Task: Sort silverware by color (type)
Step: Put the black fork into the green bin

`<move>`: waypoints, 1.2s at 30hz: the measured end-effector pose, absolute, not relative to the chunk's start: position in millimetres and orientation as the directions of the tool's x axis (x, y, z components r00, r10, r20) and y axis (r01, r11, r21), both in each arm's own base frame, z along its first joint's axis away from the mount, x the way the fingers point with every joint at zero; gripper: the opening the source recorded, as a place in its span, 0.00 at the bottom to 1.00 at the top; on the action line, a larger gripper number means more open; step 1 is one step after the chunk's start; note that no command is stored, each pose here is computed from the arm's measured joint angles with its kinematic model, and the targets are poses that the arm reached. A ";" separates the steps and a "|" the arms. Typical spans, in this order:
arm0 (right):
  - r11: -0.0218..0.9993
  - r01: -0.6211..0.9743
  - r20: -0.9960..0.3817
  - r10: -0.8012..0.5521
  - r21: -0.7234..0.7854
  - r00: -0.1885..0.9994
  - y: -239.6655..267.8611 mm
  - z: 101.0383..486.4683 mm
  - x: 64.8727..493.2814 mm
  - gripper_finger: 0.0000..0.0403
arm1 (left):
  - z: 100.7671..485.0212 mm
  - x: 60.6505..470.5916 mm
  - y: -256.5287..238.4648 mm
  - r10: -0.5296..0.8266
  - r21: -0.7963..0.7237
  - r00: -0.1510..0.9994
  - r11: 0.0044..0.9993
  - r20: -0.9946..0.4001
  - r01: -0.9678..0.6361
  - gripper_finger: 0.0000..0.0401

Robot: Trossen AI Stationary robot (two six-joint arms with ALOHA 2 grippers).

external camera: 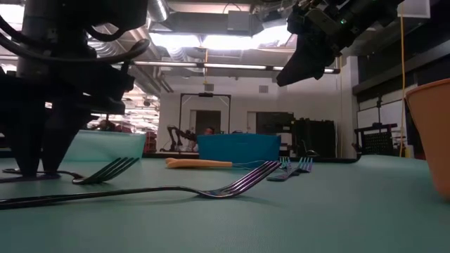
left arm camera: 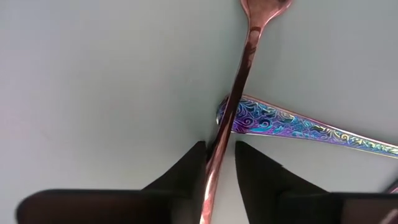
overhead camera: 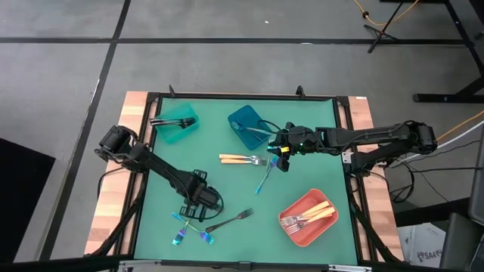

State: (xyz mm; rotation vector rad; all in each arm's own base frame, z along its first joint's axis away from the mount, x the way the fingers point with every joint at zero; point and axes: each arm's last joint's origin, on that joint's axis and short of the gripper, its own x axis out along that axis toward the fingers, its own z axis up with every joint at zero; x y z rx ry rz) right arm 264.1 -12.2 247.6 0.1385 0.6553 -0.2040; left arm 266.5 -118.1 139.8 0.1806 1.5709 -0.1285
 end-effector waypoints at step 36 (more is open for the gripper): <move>0.971 0.232 -0.617 -0.145 0.063 0.774 -12.2 247.6 264.1 0.26 | 145.6 266.0 -116.8 0.038 0.042 0.028 0.987 -0.999 0.154 0.03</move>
